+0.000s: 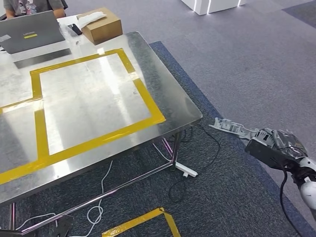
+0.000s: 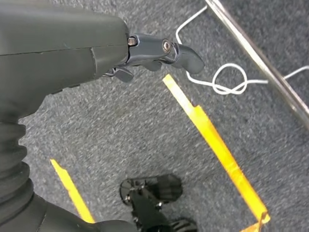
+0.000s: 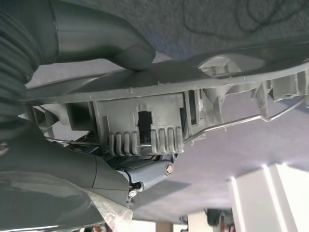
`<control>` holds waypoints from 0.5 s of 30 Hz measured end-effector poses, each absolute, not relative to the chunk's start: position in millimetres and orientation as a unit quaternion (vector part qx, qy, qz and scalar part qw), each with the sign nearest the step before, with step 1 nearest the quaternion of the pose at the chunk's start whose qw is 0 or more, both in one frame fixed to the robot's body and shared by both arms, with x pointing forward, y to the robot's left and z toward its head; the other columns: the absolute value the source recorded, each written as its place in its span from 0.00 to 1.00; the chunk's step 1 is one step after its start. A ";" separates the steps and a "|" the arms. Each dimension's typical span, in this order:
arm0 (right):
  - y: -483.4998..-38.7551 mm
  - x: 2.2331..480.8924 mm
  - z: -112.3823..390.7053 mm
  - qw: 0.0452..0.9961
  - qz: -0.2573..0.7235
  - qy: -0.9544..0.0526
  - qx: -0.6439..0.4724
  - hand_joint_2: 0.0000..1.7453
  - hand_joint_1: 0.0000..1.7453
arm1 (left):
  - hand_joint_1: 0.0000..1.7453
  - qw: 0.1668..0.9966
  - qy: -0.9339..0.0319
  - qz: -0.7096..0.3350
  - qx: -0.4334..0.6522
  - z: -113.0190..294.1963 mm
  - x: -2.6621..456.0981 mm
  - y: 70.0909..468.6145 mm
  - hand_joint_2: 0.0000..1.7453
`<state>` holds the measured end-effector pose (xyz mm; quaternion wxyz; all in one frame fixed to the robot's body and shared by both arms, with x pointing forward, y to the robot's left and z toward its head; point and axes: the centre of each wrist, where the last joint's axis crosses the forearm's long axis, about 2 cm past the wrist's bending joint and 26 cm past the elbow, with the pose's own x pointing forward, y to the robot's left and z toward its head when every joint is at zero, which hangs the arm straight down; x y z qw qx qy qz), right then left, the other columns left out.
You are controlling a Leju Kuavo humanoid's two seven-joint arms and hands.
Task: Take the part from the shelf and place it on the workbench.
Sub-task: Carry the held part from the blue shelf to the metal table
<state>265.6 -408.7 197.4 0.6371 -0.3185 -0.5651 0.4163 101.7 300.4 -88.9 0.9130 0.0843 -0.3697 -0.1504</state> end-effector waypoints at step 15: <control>-351.9 216.2 210.5 0.492 0.354 -0.704 -0.369 1.00 1.00 | 0.00 0.928 -0.336 -0.137 0.083 -89.7 75.0 306.0 1.00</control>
